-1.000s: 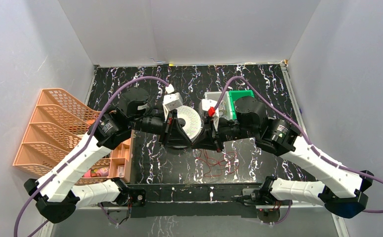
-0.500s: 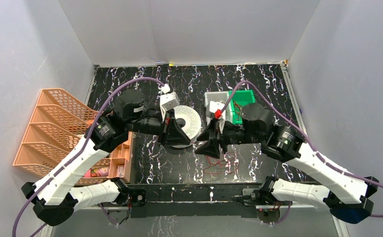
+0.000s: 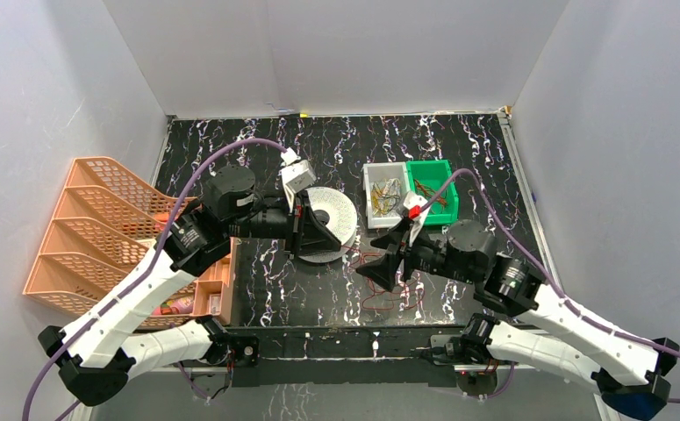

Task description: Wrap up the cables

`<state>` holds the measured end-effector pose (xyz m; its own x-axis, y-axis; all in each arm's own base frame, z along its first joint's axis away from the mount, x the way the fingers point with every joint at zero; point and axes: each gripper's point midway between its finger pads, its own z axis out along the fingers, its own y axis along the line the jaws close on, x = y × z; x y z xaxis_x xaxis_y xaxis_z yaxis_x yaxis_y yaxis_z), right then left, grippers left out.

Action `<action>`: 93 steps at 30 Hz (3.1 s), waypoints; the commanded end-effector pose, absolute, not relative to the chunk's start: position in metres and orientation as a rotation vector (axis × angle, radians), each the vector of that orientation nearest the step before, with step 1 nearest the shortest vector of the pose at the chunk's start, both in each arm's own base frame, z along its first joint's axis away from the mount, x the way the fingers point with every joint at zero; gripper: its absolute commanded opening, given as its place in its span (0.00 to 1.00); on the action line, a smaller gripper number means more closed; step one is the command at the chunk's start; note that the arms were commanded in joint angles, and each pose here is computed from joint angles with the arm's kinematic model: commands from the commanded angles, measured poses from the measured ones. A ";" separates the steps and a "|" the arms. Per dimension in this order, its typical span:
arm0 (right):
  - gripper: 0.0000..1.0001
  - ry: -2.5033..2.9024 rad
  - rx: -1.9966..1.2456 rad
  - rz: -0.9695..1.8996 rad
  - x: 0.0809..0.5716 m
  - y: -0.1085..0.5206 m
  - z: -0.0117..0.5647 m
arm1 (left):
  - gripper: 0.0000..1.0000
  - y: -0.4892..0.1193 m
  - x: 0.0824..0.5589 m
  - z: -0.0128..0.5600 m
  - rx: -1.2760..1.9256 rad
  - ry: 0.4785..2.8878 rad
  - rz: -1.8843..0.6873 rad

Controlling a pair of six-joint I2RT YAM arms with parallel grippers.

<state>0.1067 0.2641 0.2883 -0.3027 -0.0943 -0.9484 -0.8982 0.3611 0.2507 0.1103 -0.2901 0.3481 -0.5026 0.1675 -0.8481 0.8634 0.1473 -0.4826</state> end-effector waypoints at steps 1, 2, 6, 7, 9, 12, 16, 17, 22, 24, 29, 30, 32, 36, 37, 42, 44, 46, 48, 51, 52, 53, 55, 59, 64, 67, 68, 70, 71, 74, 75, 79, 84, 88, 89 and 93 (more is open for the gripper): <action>0.80 1.565 -0.707 1.145 0.122 0.277 0.304 | 0.00 -0.292 0.110 0.360 0.943 1.740 -1.428; 0.79 1.556 -0.707 1.160 0.122 0.280 0.300 | 0.00 -0.292 0.110 0.361 0.935 1.738 -1.433; 0.78 1.559 -0.711 1.165 0.127 0.292 0.285 | 0.00 -0.294 0.112 0.362 0.899 1.740 -1.445; 0.78 1.551 -0.714 1.170 0.129 0.295 0.283 | 0.00 -0.293 0.113 0.362 0.892 1.737 -1.446; 0.77 1.539 -0.708 1.173 0.132 0.300 0.277 | 0.00 -0.293 0.114 0.363 0.873 1.737 -1.443; 0.74 1.520 -0.702 1.174 0.136 0.305 0.270 | 0.00 -0.291 0.115 0.364 0.851 1.731 -1.440; 0.62 1.496 -0.690 1.177 0.138 0.308 0.267 | 0.00 -0.289 0.116 0.366 0.825 1.726 -1.434; 0.59 1.494 -0.686 1.176 0.139 0.307 0.266 | 0.00 -0.289 0.116 0.366 0.817 1.724 -1.430; 0.44 1.450 -0.656 1.194 0.136 0.301 0.271 | 0.00 -0.286 0.121 0.365 0.771 1.727 -1.409; 0.40 1.427 -0.640 1.201 0.136 0.298 0.275 | 0.00 -0.285 0.122 0.366 0.757 1.723 -1.406; 0.16 1.386 -0.625 1.209 0.133 0.292 0.285 | 0.00 -0.281 0.125 0.367 0.720 1.719 -1.386; 0.10 1.379 -0.623 1.207 0.132 0.291 0.288 | 0.00 -0.281 0.125 0.367 0.714 1.721 -1.383; 0.00 1.363 -0.620 1.207 0.131 0.287 0.293 | 0.00 -0.278 0.127 0.367 0.692 1.721 -1.367; 0.00 1.335 -0.607 1.199 0.127 0.277 0.306 | 0.00 -0.271 0.131 0.365 0.645 1.729 -1.331; 0.00 1.329 -0.602 1.190 0.127 0.274 0.309 | 0.00 -0.269 0.132 0.365 0.629 1.731 -1.318; 0.00 1.335 -0.566 1.115 0.130 0.252 0.323 | 0.00 -0.259 0.136 0.356 0.567 1.757 -1.268; 0.00 1.322 -0.562 1.101 0.128 0.245 0.332 | 0.00 -0.260 0.135 0.350 0.566 1.777 -1.274; 0.00 1.309 -0.563 1.102 0.125 0.240 0.341 | 0.00 -0.262 0.134 0.344 0.572 1.796 -1.288; 0.00 1.303 -0.572 1.110 0.122 0.239 0.348 | 0.00 -0.265 0.130 0.338 0.589 1.813 -1.313; 0.00 1.306 -0.594 1.125 0.118 0.240 0.353 | 0.00 -0.269 0.129 0.330 0.602 1.839 -1.333; 0.00 1.308 -0.600 1.130 0.117 0.241 0.354 | 0.00 -0.270 0.129 0.328 0.605 1.844 -1.337; 0.00 1.313 -0.605 1.135 0.116 0.242 0.355 | 0.00 -0.271 0.129 0.326 0.605 1.848 -1.340; 0.00 1.328 -0.612 1.134 0.117 0.244 0.354 | 0.00 -0.272 0.129 0.328 0.602 1.839 -1.349; 0.00 1.386 -0.609 1.100 0.123 0.246 0.346 | 0.00 -0.272 0.129 0.327 0.605 1.843 -1.347; 0.00 1.492 -0.585 1.008 0.136 0.241 0.330 | 0.28 -0.267 0.134 0.324 0.589 1.862 -1.289; 0.00 1.550 -0.555 0.944 0.144 0.233 0.323 | 0.51 -0.261 0.140 0.320 0.574 1.882 -1.225; 0.00 1.563 -0.542 0.924 0.146 0.230 0.322 | 0.57 -0.258 0.143 0.319 0.562 1.890 -1.196; 0.00 1.600 -0.519 0.877 0.151 0.224 0.318 | 0.65 -0.253 0.147 0.316 0.555 1.908 -1.141; 0.00 1.623 -0.500 0.847 0.154 0.219 0.316 | 0.68 -0.251 0.150 0.315 0.550 1.917 -1.112; 0.00 1.686 -0.437 0.752 0.164 0.204 0.312 | 0.75 -0.245 0.156 0.310 0.551 1.942 -1.038; 0.00 1.708 -0.407 0.718 0.168 0.198 0.310 | 0.77 -0.243 0.159 0.308 0.548 1.954 -1.015; 0.00 1.813 -0.271 0.563 0.182 0.174 0.293 | 0.84 -0.238 0.174 0.279 0.535 2.088 -0.870; 0.00 1.930 -0.176 0.406 0.192 0.158 0.265 | 0.88 -0.237 0.190 0.238 0.537 2.252 -0.714; 0.00 2.027 -0.144 0.297 0.196 0.156 0.241 | 0.90 -0.235 0.207 0.220 0.499 2.302 -0.593; 0.00 2.042 -0.134 0.277 0.197 0.155 0.236 | 0.91 -0.235 0.211 0.216 0.495 2.310 -0.565; 0.00 2.069 -0.106 0.245 0.201 0.156 0.225 | 0.95 -0.232 0.224 0.198 0.487 2.339 -0.412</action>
<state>0.1933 0.1640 0.2123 -0.5064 -0.0603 -0.8602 -0.2714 0.9580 0.0926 0.2088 -0.2411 0.1967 -0.7152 0.2067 -0.6676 0.4900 0.8294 -0.2682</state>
